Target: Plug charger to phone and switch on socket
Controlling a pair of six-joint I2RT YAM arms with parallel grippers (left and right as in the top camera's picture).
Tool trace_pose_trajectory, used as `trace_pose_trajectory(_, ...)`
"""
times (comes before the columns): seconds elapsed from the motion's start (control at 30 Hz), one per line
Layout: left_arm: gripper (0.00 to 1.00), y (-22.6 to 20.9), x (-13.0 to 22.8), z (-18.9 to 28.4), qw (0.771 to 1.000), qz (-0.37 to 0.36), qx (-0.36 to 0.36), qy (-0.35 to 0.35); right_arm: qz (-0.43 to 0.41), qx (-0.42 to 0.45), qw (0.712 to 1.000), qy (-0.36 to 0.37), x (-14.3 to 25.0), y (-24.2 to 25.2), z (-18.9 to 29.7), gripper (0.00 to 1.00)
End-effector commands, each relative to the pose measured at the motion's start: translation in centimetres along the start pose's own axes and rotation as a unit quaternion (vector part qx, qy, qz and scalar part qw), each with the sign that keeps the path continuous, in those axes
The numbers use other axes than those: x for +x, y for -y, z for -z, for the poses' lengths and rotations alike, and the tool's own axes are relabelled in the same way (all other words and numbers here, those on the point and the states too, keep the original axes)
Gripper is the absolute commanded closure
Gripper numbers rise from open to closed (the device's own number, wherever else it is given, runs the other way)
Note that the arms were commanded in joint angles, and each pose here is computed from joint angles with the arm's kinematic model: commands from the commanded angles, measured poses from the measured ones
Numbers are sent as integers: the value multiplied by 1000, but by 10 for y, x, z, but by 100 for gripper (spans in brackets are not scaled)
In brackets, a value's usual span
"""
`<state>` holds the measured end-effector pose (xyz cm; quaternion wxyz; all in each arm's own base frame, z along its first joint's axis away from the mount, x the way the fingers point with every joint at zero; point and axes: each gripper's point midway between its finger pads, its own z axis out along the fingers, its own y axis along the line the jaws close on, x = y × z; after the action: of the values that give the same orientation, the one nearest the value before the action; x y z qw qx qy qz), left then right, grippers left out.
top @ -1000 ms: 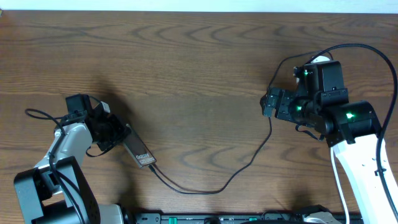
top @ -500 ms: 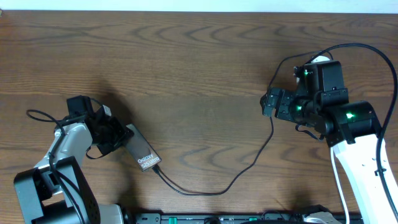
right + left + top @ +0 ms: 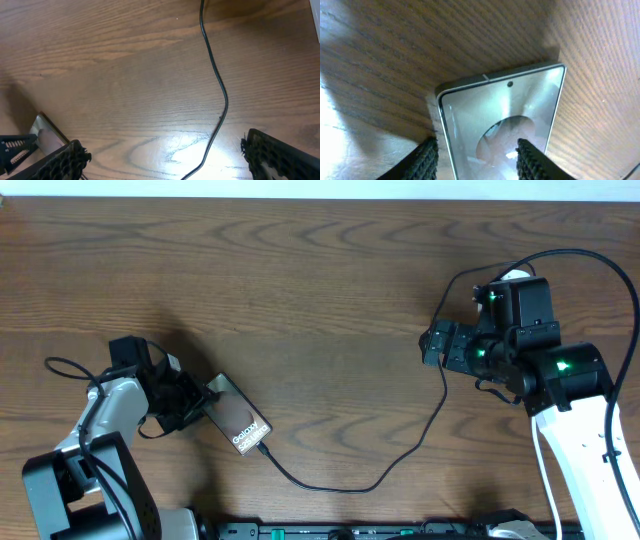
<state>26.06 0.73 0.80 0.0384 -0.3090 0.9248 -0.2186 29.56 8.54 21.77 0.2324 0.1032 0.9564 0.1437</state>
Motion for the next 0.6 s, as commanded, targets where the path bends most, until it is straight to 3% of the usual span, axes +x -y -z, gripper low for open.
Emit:
trace_pose_trajectory(0.0, 40, -9, -2, 1, 1000, -3, -26, 7, 7, 4, 1000, 7, -2, 2, 3, 1)
trace_pose_trajectory(0.33, 34, -5, -8, 8, 999, -11, -23, 26, 16, 7, 1000, 9, -3, 3, 3, 1)
trace_pose_trajectory(0.57, 29, 29, -23, 46, 994, -48, 28, 91, 16, 18, 1000, 15, -5, 7, 3, 1)
